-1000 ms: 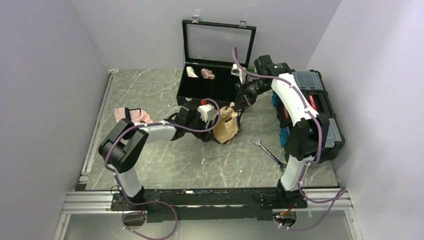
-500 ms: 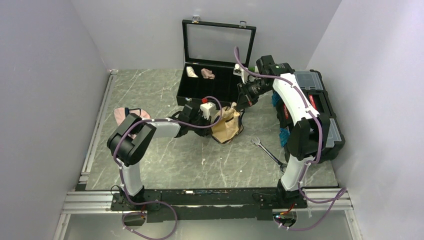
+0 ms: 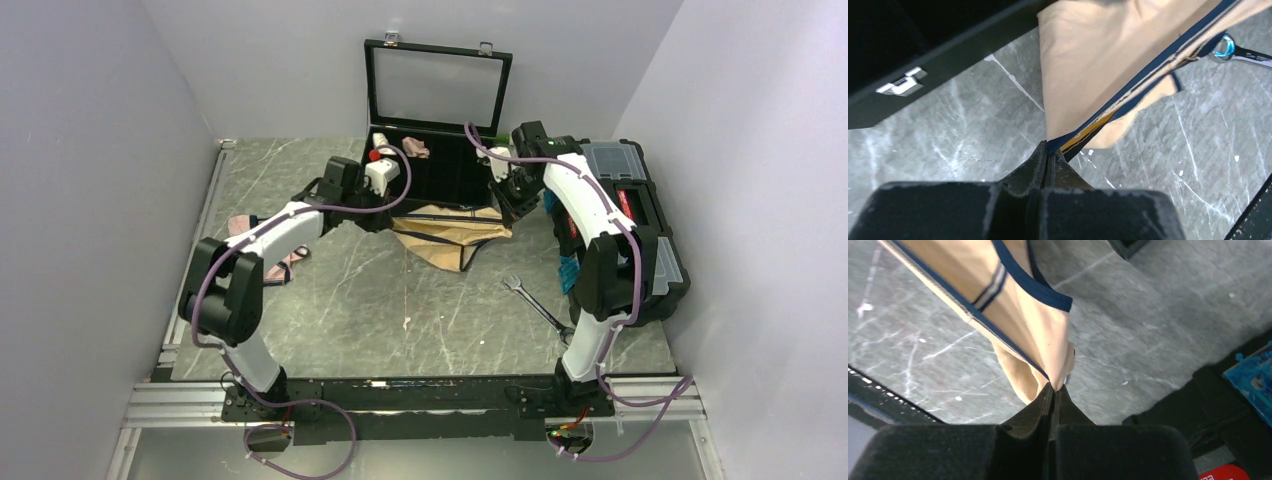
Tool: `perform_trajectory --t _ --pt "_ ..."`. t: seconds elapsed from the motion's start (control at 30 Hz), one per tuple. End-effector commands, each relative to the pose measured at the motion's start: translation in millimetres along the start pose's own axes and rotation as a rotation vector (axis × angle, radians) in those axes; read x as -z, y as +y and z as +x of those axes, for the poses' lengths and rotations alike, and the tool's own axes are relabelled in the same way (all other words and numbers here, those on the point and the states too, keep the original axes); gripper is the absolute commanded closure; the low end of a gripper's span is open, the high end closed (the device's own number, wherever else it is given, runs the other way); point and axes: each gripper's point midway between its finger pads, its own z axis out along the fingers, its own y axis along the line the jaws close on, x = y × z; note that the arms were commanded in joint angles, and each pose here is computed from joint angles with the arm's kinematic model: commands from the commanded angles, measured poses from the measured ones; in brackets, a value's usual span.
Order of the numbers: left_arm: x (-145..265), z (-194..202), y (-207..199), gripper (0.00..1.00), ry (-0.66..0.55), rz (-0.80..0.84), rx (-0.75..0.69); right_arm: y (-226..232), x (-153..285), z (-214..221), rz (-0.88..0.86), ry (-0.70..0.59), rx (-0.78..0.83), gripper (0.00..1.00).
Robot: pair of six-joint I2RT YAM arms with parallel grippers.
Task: Roll the underwear
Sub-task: Flatten out the underwear at the center of the board.
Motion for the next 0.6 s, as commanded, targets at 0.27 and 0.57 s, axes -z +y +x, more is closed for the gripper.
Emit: perform_trajectory --t 0.27,0.57 --pt "58 -46 -25 1.00 -0.016 0.083 -0.084 -10 19 -24 0.171 -0.111 0.007 1.00" --pt "68 -47 -40 1.00 0.001 0.157 -0.116 29 4 -39 -0.109 -0.145 -0.062 0.51"
